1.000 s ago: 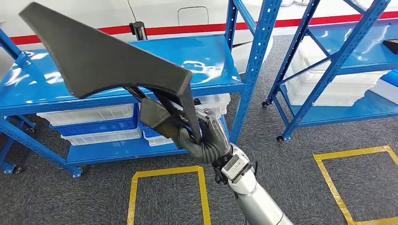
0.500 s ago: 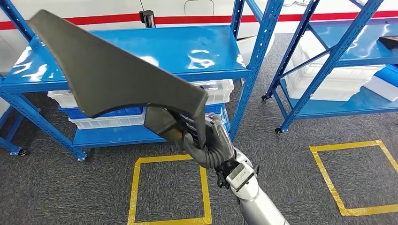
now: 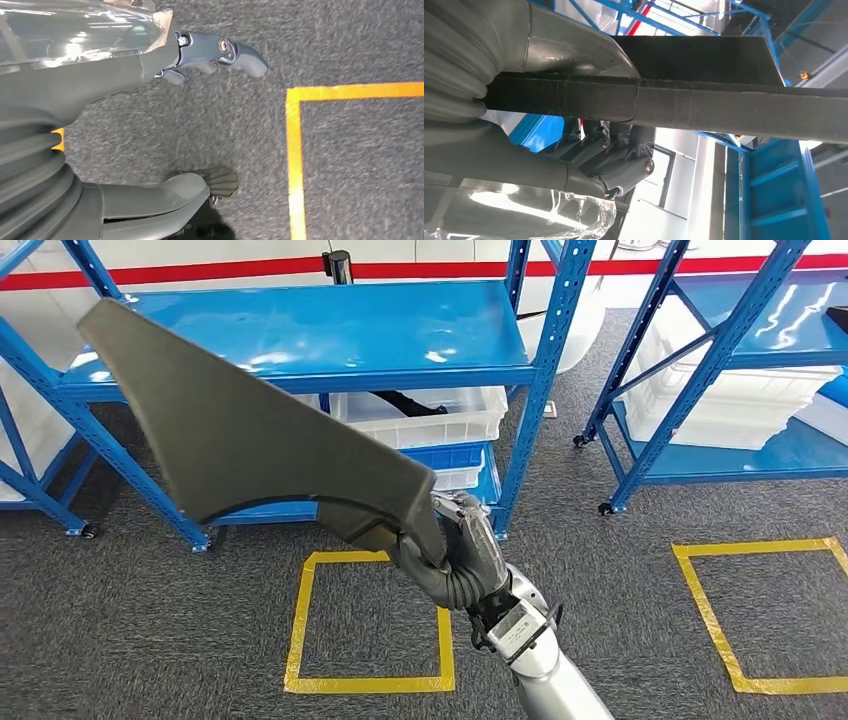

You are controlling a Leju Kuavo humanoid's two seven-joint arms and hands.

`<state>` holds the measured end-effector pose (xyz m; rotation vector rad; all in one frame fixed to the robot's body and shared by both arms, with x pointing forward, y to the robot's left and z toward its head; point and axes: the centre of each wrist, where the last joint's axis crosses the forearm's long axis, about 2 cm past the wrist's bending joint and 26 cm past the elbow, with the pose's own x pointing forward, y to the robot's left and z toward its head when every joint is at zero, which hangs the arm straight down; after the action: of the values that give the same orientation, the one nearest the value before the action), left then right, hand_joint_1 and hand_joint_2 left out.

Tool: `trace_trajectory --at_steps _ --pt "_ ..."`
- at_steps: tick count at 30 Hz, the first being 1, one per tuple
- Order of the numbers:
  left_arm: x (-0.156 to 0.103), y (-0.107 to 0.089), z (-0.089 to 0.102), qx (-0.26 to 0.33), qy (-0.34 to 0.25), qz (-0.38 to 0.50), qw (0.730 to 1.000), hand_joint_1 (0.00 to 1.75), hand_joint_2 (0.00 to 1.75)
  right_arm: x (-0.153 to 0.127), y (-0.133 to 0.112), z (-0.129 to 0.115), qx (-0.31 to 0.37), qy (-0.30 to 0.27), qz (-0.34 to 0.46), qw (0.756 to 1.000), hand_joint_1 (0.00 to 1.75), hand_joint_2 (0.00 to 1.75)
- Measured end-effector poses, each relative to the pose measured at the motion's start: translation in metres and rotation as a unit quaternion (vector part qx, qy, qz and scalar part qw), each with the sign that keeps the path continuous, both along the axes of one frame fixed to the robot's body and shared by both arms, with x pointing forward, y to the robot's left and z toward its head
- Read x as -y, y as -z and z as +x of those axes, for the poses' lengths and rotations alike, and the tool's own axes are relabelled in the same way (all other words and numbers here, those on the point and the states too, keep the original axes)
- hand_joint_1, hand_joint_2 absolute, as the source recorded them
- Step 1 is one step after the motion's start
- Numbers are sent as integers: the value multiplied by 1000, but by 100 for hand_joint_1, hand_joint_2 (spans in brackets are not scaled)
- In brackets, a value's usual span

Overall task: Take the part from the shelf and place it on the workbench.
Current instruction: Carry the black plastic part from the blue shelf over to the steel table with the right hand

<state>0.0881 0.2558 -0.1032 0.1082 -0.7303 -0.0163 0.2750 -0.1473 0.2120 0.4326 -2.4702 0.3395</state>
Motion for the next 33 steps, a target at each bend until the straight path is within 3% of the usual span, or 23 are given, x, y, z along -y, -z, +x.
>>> trace_trajectory --at_steps 33 --pt "4 1 -6 -1 -3 12 1000 0 175 13 14 -8 -4 2 0 1000 175 175"
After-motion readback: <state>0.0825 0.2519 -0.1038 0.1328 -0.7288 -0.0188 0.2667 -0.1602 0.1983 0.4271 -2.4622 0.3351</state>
